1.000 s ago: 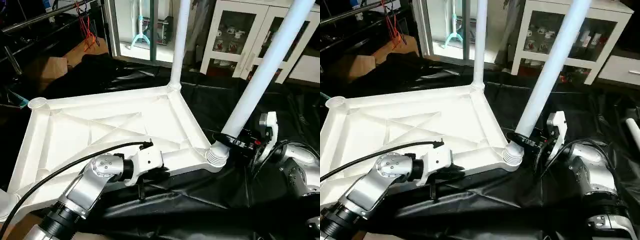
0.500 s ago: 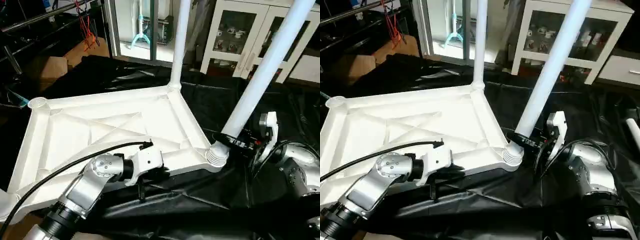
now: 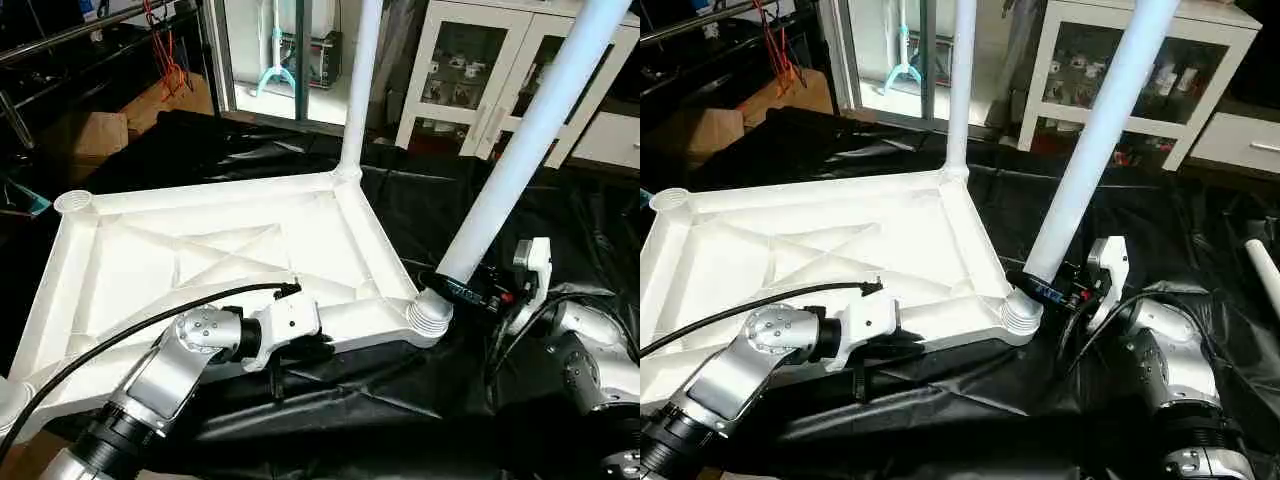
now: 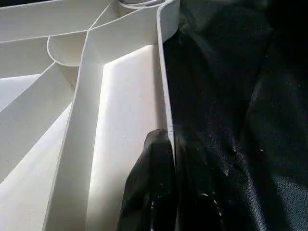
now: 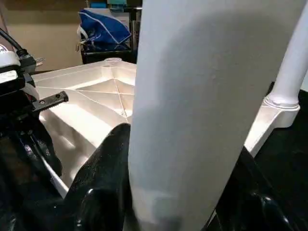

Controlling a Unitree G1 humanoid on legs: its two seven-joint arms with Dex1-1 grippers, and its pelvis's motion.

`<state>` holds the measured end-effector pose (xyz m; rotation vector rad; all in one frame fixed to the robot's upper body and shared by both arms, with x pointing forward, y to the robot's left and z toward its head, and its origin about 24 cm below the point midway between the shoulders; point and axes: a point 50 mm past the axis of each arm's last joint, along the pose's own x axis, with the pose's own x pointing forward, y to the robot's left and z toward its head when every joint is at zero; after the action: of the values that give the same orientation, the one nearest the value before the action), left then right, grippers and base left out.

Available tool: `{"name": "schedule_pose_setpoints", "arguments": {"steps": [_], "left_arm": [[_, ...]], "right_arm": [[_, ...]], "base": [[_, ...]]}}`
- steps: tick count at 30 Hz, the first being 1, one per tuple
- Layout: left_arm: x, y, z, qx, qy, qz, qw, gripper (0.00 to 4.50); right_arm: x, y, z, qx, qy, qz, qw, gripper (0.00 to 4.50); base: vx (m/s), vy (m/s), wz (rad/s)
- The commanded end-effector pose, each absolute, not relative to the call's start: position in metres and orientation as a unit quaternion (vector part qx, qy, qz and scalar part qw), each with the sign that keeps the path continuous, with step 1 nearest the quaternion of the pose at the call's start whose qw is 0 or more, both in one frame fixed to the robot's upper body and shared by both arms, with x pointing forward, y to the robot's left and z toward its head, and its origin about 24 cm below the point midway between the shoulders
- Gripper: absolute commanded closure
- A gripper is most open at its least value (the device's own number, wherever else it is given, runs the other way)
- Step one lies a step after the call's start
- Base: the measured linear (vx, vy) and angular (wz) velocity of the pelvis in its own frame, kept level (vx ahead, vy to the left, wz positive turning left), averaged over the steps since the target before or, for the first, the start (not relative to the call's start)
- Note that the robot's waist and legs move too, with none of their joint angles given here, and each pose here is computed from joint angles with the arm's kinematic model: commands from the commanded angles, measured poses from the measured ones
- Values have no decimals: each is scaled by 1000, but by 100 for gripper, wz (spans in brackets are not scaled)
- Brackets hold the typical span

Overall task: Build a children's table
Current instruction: Insert table leg to table base

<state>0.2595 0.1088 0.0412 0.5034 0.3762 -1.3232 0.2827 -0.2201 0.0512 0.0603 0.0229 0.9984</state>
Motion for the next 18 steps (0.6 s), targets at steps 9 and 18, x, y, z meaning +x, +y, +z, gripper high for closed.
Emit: {"name": "schedule_pose_setpoints", "arguments": {"steps": [9, 18], "left_arm": [[252, 103, 31, 226, 188, -620, 728, 450], [253, 104, 31, 226, 189, -618, 729, 450]], "right_arm": [[258, -212, 7, -27, 111, 500, 858, 266], [257, -208, 7, -29, 98, 510, 854, 266]], "base": [[0, 0, 0], [0, 0, 0]]}}
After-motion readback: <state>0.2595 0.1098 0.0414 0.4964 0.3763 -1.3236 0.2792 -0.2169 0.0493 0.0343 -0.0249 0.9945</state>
